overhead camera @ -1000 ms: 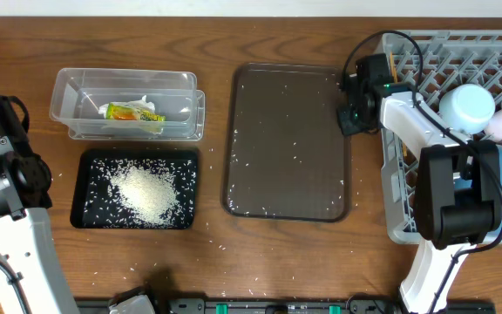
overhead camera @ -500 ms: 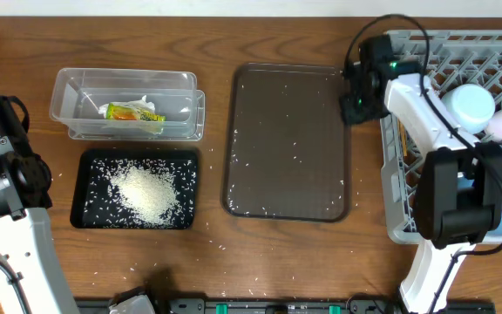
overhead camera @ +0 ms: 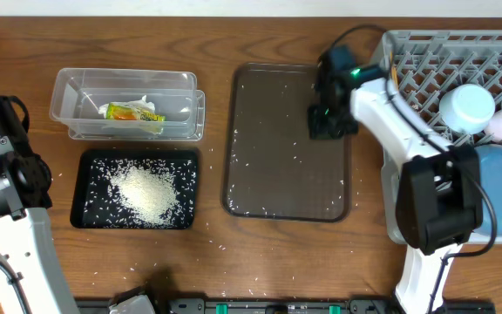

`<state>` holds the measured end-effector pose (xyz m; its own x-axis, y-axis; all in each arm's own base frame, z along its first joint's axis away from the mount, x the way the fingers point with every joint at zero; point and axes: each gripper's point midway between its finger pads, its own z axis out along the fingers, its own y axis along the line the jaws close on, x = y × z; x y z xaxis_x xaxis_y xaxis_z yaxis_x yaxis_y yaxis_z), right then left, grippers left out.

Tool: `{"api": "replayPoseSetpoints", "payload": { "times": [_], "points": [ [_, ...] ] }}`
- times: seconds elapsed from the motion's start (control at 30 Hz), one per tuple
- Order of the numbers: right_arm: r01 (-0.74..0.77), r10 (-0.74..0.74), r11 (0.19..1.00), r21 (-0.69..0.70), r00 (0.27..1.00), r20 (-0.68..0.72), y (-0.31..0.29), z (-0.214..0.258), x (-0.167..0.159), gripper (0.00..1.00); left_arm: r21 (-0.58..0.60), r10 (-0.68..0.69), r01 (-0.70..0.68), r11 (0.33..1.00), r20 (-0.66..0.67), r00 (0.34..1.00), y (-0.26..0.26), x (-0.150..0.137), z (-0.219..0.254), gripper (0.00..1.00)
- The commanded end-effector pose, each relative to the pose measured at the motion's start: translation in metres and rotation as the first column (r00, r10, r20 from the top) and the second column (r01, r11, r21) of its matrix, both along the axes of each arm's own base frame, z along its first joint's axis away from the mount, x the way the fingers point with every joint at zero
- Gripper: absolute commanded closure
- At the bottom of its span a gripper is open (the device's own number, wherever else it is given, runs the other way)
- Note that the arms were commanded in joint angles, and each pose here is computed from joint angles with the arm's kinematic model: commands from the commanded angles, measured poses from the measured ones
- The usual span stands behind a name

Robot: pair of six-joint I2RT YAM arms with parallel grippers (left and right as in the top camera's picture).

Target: Sort waste into correct bins and load items into the dishwasher rack

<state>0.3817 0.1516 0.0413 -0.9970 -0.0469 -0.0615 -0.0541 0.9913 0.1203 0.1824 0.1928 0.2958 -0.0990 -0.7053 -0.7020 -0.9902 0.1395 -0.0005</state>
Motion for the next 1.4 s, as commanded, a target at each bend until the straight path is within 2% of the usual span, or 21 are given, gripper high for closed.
{"api": "replayPoseSetpoints", "payload": {
  "times": [0.0, 0.47, 0.73, 1.17, 1.37],
  "points": [
    [0.110, -0.114, 0.987, -0.119, 0.993, -0.027, -0.023, -0.020, -0.012, 0.99, 0.016, 0.013, -0.012, 1.000, -0.009, 1.000, 0.003, -0.004, 0.002, 0.10],
    [0.172, -0.192, 0.970, -0.172, 0.976, -0.105, -0.058, -0.046, -0.037, 0.99, 0.016, 0.013, -0.012, 1.000, -0.009, 1.000, 0.003, -0.004, 0.002, 0.09],
    [0.095, -0.114, 0.978, -0.183, 0.989, -0.096, -0.063, -0.048, -0.035, 0.99, 0.016, 0.013, -0.012, 1.000, -0.009, 1.000, 0.003, -0.004, 0.002, 0.09],
    [0.124, -0.147, 0.974, -0.190, 0.983, -0.112, -0.072, -0.048, -0.037, 0.99, 0.016, 0.013, -0.012, 1.000, -0.009, 1.000, 0.003, -0.004, 0.002, 0.09],
    [0.088, -0.108, 0.979, -0.183, 0.989, -0.103, -0.071, -0.048, -0.034, 0.99, 0.016, 0.013, -0.012, 1.000, -0.009, 1.000, 0.003, -0.004, 0.002, 0.10]
  ]
}}
